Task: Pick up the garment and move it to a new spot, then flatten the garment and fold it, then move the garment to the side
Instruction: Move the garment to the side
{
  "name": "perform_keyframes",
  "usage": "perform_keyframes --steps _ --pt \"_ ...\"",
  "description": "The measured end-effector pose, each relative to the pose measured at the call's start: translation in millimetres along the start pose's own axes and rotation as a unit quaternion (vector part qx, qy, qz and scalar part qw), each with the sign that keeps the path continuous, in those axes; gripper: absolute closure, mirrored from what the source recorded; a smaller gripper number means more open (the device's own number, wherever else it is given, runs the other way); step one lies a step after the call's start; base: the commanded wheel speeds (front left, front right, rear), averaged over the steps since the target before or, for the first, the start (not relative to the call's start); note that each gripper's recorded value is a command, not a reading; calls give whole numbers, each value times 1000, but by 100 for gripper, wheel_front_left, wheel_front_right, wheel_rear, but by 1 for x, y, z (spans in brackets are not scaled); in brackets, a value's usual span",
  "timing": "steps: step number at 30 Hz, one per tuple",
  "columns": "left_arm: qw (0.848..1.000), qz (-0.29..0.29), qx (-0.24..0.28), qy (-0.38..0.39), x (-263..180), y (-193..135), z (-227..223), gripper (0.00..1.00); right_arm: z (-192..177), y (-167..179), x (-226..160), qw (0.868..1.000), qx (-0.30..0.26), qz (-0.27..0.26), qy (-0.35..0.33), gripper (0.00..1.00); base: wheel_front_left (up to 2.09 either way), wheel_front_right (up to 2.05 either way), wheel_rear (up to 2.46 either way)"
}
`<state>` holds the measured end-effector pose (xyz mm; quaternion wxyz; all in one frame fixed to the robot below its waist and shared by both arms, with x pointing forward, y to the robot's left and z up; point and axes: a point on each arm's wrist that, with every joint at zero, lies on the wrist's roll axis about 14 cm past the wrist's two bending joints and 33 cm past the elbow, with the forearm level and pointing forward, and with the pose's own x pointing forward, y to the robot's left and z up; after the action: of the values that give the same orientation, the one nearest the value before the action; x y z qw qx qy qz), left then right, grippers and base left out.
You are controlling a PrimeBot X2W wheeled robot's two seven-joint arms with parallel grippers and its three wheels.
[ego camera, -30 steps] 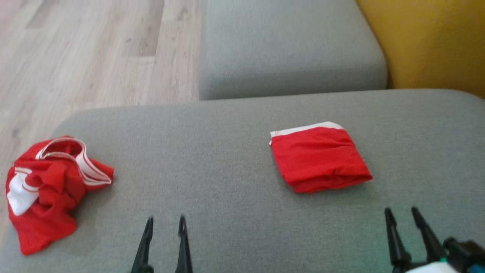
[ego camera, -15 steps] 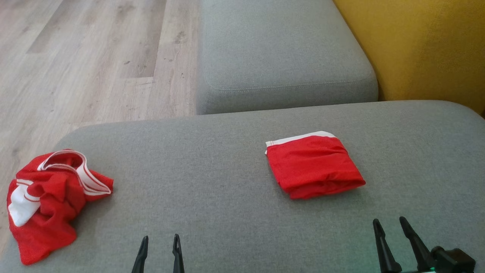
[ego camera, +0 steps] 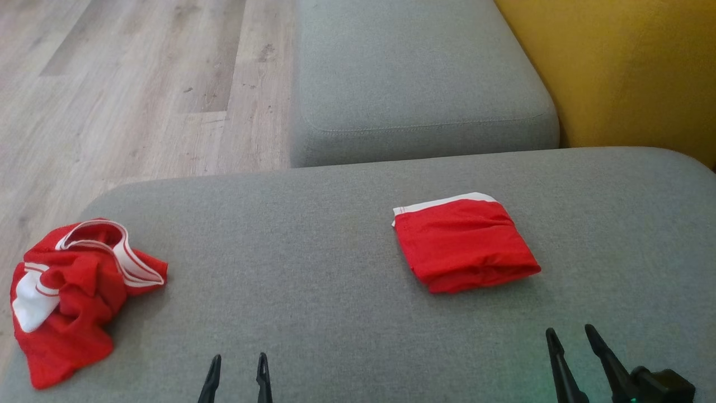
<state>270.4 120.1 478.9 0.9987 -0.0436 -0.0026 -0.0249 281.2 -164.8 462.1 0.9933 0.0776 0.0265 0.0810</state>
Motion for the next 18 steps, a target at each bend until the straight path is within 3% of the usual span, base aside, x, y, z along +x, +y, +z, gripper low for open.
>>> perform_keyframes --steps 18 --pt "1000 12 -10 23 3 5 -10 0 -18 -11 14 999 3 -7 40 0 0 0 0"
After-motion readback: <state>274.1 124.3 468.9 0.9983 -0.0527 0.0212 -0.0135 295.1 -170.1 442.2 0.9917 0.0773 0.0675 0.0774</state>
